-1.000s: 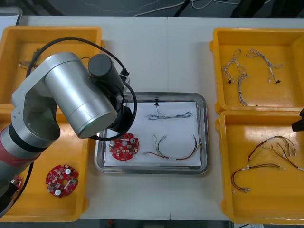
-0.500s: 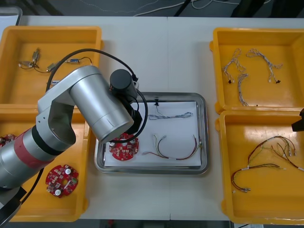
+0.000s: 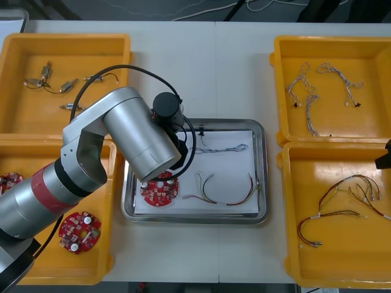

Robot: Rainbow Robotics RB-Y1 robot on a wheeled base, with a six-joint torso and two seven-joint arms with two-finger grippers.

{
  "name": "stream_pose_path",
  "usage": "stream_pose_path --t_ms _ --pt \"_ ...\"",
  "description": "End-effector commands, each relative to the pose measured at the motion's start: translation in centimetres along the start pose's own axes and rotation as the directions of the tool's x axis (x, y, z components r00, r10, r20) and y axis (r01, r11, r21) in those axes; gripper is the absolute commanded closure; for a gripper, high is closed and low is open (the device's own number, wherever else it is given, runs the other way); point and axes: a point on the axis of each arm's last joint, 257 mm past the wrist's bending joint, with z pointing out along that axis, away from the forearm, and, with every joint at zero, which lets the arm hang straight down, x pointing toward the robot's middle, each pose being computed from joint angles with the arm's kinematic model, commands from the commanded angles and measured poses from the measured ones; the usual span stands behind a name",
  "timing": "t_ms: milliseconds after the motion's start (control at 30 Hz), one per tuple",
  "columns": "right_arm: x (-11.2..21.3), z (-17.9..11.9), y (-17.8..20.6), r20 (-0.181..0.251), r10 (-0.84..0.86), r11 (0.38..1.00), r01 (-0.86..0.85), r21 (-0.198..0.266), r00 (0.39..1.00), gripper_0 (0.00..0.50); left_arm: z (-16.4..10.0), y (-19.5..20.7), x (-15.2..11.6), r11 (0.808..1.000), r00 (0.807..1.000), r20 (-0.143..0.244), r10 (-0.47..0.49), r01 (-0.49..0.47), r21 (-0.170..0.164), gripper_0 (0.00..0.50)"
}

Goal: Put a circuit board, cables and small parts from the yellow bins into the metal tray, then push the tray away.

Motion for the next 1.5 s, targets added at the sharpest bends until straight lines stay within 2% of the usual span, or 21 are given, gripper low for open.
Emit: stream_pose_path --t_ms 33,267,433,1000,1133,1200,1233,1300,1500 --pt "0.1 -0.5 -0.5 0.005 0.008 1.000 -0.008 0.007 1.000 0.000 -1.0 -2.1 -2.4 0.998 0.996 0.058 -0.065 0.064 0.019 0.500" --pt "0.1 -0.5 -0.5 0.005 0.008 1.000 -0.008 0.007 1.000 0.000 0.3 -1.8 -3.3 0.997 0.995 0.064 -0.080 0.080 -0.005 0.500" --pt "0.1 -0.5 -0.5 0.005 0.008 1.000 -0.008 0.007 1.000 0.000 0.8 -1.8 -3.7 0.996 0.994 0.074 -0.085 0.086 -0.011 0.500" --pt "0.1 -0.5 -0.5 0.005 0.008 1.000 -0.008 0.007 1.000 0.000 0.9 -2.0 -3.9 0.995 0.992 0.075 -0.099 0.100 -0.008 0.495" --pt "0.1 -0.5 -0.5 0.005 0.008 1.000 -0.008 0.007 1.000 0.000 0.9 -2.1 -3.9 0.995 0.992 0.074 -0.103 0.104 -0.006 0.385" --pt "0.1 -0.5 -0.5 0.005 0.008 1.000 -0.008 0.007 1.000 0.000 0.9 -2.0 -3.9 0.994 0.991 0.075 -0.108 0.109 -0.006 0.293" --pt "0.1 -0.5 -0.5 0.005 0.008 1.000 -0.008 0.007 1.000 0.000 0.9 -2.1 -3.9 0.994 0.991 0.076 -0.106 0.107 -0.005 0.276" --pt "0.1 -0.5 -0.5 0.005 0.008 1.000 -0.008 0.007 1.000 0.000 0.9 -2.1 -3.8 0.994 0.991 0.074 -0.111 0.112 -0.005 0.206" --pt "0.1 -0.5 -0.5 0.005 0.008 1.000 -0.008 0.007 1.000 0.000 0.9 -2.0 -4.0 0.993 0.990 0.078 -0.118 0.119 -0.005 0.049"
